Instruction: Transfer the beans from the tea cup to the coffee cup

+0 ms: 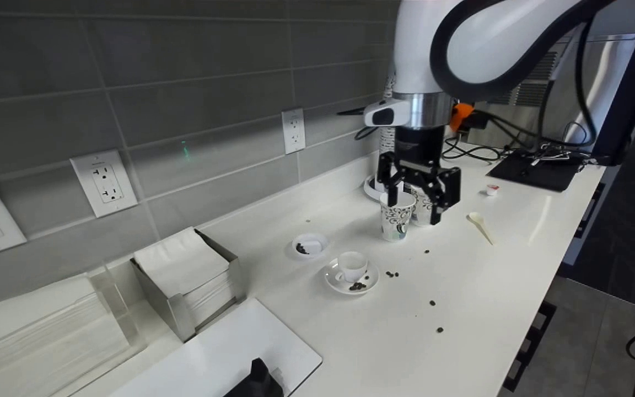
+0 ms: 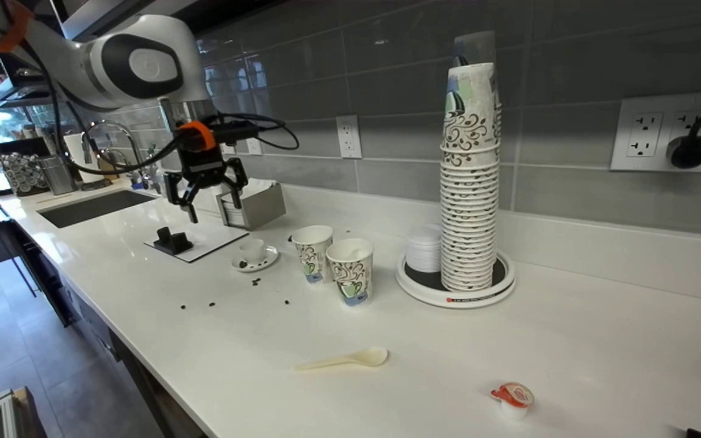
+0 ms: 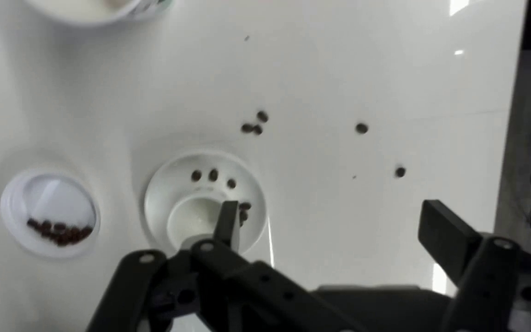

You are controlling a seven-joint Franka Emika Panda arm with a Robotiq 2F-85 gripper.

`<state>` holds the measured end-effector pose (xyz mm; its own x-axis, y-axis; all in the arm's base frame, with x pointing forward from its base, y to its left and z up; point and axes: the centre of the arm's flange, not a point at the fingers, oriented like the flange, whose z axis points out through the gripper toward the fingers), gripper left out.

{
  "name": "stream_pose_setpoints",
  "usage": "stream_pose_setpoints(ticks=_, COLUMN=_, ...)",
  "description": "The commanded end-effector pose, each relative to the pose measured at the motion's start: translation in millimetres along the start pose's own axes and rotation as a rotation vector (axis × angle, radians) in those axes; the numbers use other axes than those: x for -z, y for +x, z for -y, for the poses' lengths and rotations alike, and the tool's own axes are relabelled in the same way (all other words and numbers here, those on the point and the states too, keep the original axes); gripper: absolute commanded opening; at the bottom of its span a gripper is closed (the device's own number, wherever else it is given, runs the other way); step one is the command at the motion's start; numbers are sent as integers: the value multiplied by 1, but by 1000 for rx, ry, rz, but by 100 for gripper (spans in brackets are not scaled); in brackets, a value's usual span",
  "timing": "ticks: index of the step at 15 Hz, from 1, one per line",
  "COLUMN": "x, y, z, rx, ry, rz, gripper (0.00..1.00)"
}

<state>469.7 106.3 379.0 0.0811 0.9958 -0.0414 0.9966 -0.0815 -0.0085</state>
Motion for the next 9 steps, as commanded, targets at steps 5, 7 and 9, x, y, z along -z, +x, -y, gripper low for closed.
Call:
stream_pose_setpoints(ticks=5, x=48, y=-120, z=131, rx=-413, ry=163, rz=11, gripper=100)
stream_pose_setpoints(ticks=7, x=52, y=-140, z=168, rx=-512, ry=204, rz=-26, gripper=100)
stream_pose_setpoints(ticks=9, x=42, y=-134, z=131, rx=-466, ry=225, rz=0, gripper=100)
